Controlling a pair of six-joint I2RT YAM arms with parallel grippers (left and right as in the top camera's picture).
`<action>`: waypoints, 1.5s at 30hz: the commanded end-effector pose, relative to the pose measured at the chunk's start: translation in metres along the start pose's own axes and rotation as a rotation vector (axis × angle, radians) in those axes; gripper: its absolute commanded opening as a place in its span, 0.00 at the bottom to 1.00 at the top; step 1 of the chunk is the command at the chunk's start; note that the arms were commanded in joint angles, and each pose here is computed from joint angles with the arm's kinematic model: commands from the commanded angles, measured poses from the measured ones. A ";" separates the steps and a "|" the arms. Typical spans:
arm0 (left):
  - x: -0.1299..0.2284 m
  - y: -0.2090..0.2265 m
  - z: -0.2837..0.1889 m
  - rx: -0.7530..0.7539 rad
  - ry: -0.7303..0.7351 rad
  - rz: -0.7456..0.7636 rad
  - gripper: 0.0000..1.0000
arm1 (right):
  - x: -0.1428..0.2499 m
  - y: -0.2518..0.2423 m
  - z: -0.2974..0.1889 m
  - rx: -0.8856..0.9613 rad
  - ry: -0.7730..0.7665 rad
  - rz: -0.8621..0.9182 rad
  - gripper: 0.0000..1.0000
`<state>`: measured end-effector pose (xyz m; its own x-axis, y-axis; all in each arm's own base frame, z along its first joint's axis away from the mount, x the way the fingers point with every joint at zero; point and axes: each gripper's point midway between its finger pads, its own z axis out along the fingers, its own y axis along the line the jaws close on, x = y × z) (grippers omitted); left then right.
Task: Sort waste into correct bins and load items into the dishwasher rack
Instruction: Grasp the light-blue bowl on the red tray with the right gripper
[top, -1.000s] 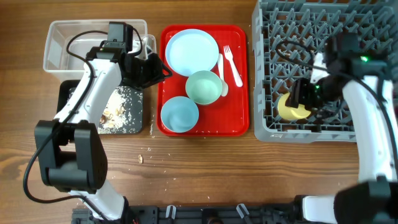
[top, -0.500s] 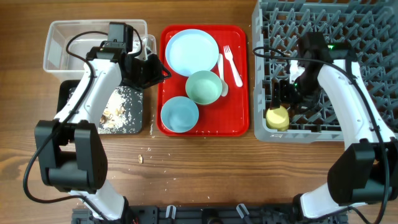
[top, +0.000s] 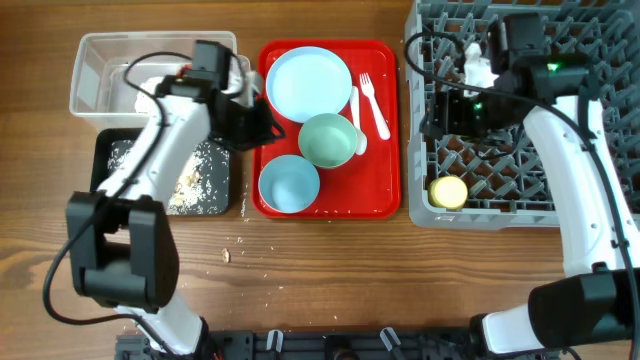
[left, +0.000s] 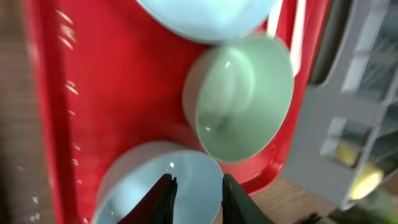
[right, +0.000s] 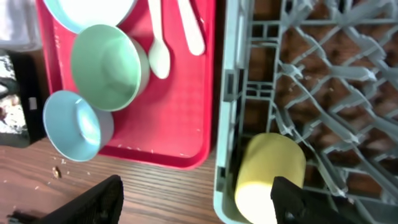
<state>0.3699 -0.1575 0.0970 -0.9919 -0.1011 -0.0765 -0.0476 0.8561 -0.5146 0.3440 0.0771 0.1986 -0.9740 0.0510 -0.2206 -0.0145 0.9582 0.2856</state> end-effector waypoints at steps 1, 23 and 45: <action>0.015 -0.013 0.008 -0.164 -0.007 0.147 0.28 | -0.007 0.008 -0.008 -0.036 -0.038 -0.017 0.78; -0.016 0.060 -0.104 -0.457 -0.309 -0.039 0.32 | 0.071 0.150 0.143 -0.099 0.139 -0.076 0.67; -0.026 0.118 -0.138 -0.492 -0.365 -0.209 1.00 | 0.094 0.170 0.175 -0.189 0.280 -0.153 0.04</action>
<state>0.3723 0.0134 0.1493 -0.8643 -0.3816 -0.3275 -0.3673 0.9239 -0.1072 0.2864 0.2898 0.0256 -0.9898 -0.1243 0.0701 -0.0863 0.9123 0.4003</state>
